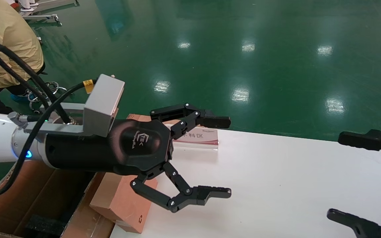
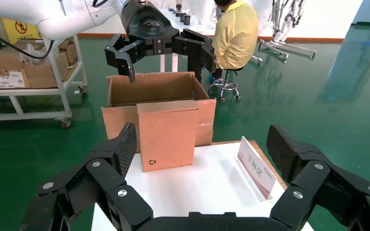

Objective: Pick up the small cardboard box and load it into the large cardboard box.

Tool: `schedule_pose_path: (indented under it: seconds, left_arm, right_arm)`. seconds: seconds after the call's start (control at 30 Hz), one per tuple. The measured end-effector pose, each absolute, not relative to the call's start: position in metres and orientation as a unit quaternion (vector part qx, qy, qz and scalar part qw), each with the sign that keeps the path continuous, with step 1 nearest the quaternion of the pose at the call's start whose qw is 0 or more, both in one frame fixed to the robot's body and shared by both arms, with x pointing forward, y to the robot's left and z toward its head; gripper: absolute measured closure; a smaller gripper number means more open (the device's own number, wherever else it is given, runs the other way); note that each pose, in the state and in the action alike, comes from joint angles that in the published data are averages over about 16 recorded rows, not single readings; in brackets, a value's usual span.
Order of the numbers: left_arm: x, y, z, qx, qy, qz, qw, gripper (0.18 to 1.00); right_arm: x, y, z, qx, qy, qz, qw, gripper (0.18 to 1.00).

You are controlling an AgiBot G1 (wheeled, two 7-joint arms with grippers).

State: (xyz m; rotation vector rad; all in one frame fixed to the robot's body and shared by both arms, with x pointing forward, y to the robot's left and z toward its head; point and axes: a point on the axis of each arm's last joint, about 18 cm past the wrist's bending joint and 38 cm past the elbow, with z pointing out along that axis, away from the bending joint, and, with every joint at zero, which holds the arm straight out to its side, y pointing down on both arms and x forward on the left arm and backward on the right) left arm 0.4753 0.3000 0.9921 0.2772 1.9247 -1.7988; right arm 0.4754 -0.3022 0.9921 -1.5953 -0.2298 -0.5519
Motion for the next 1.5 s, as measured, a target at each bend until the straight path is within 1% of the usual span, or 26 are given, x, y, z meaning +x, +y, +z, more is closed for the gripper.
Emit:
schedule_pose_path:
  seconds: [0.4, 0.63, 0.87, 1.13, 1.3, 1.5]
  left_arm:
    - [0.477, 0.301, 0.992, 0.094, 0.704, -0.661, 0.244, 0.184]
    - [0.485, 0.308, 0.991, 0.046, 0.718, -0.651, 0.242, 0.184]
    - [0.499, 0.32, 0.991, -0.06, 0.753, -0.612, 0.232, 0.184]
    - [0.522, 0.33, 0.997, -0.209, 0.788, -0.536, 0.22, 0.184]
    - [0.537, 0.33, 1.007, -0.293, 0.796, -0.484, 0.217, 0.184]
    - [0.549, 0.325, 1.019, -0.376, 0.792, -0.431, 0.216, 0.184]
  right_arm:
    - [0.475, -0.302, 0.992, -0.705, -0.101, -0.244, 0.659, 0.178]
    - [0.476, -0.302, 0.992, -0.705, -0.101, -0.244, 0.659, 0.178]
    - [0.476, -0.302, 0.992, -0.705, -0.102, -0.244, 0.659, 0.178]
    - [0.476, -0.302, 0.992, -0.705, -0.102, -0.244, 0.659, 0.178]
    - [0.476, -0.302, 0.992, -0.705, -0.102, -0.244, 0.659, 0.178]
    - [0.476, -0.302, 0.992, -0.705, -0.102, -0.244, 0.659, 0.178]
